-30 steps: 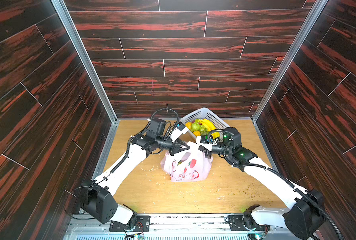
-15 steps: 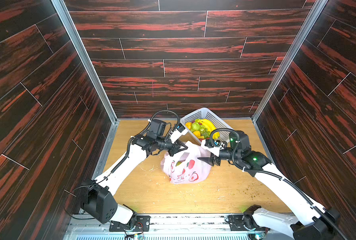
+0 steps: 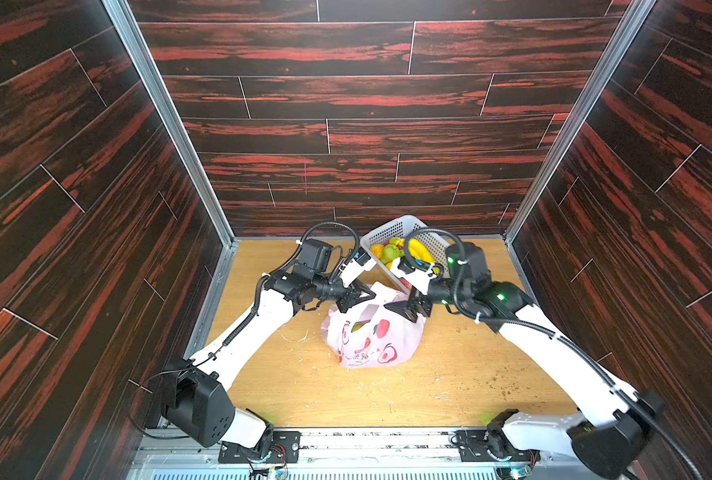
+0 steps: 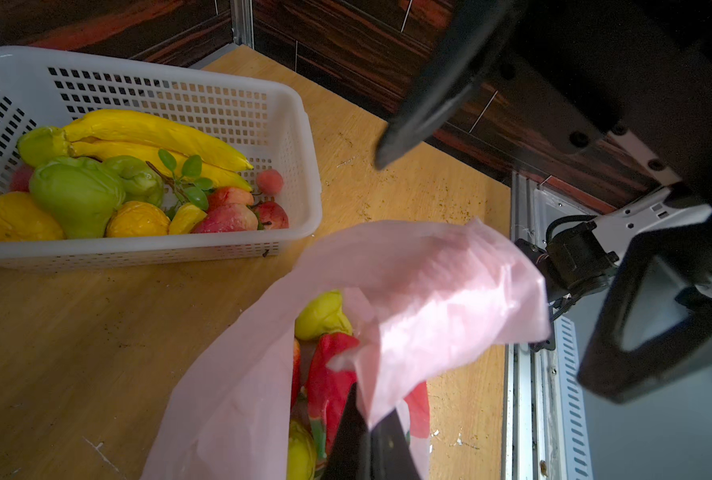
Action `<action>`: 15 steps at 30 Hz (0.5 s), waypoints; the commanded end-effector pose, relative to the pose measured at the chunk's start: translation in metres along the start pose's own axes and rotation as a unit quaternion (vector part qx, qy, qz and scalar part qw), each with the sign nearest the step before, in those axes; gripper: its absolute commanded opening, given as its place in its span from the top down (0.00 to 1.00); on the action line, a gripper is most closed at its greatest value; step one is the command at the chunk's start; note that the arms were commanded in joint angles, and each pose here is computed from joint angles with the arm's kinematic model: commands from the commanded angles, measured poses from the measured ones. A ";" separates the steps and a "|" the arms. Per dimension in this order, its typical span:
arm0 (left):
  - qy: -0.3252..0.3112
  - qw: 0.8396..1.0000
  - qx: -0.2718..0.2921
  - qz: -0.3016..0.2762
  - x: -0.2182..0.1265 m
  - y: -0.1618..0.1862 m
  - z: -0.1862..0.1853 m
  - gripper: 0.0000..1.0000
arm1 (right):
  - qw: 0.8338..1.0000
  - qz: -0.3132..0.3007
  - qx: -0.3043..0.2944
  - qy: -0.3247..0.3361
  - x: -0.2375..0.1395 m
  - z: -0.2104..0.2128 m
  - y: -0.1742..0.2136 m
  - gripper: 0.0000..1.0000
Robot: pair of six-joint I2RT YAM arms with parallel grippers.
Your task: Place the fake fruits into the plastic bag and tie a complex knot
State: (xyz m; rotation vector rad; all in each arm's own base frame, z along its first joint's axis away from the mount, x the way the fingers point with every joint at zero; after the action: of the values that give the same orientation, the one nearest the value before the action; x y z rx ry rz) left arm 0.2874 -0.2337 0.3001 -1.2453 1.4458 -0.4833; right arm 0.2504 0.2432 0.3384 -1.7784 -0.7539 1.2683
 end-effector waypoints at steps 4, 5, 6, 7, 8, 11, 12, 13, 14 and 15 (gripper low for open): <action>-0.006 0.999 0.037 -0.012 -0.007 -0.003 -0.005 1.00 | 0.999 0.043 0.016 -0.026 0.020 -0.003 0.007 0.12; -0.009 0.999 0.039 -0.012 -0.007 -0.003 -0.004 1.00 | 0.998 0.045 0.019 -0.033 0.023 -0.002 0.008 0.14; -0.010 0.999 0.040 -0.013 -0.007 -0.003 -0.004 1.00 | 0.998 0.045 0.022 -0.037 0.025 -0.002 0.008 0.16; -0.012 0.999 0.043 -0.013 -0.008 -0.003 -0.004 1.00 | 0.998 0.045 0.025 -0.041 0.027 -0.002 0.009 0.18; -0.015 0.999 0.046 -0.015 -0.008 -0.003 -0.003 1.00 | 0.997 0.045 0.029 -0.046 0.029 -0.002 0.009 0.21; -0.024 0.998 0.051 -0.021 -0.008 -0.001 -0.002 1.00 | 0.996 0.048 0.042 -0.056 0.034 -0.002 0.010 0.29; -0.026 0.998 0.054 -0.023 -0.008 -0.001 -0.002 1.00 | 0.996 0.052 0.045 -0.057 0.036 -0.003 0.011 0.31; -0.027 0.998 0.057 -0.025 -0.008 0.000 -0.002 1.00 | 0.996 0.055 0.049 -0.056 0.038 -0.004 0.012 0.34; -0.028 0.997 0.060 -0.027 -0.008 0.000 -0.003 1.00 | 0.995 0.058 0.052 -0.057 0.040 -0.004 0.014 0.36; -0.028 0.997 0.062 -0.029 -0.009 -0.001 -0.003 1.00 | 0.995 0.059 0.053 -0.057 0.041 -0.004 0.015 0.38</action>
State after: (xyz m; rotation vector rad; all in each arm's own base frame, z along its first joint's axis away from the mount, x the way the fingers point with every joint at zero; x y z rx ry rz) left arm 0.2879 -0.2307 0.2924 -1.2221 1.3875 -0.4952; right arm 0.2685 0.2625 0.3118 -1.7271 -0.6478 1.4200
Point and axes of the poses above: each gripper's point midway between its finger pads, its own x axis out along the fingers, its own z axis along the line the jaws close on, y = z × x, the point moved 6 cm from there along -x, back along the fingers, and after that the axes turned 3 degrees about -x, right-handed, at the moved point
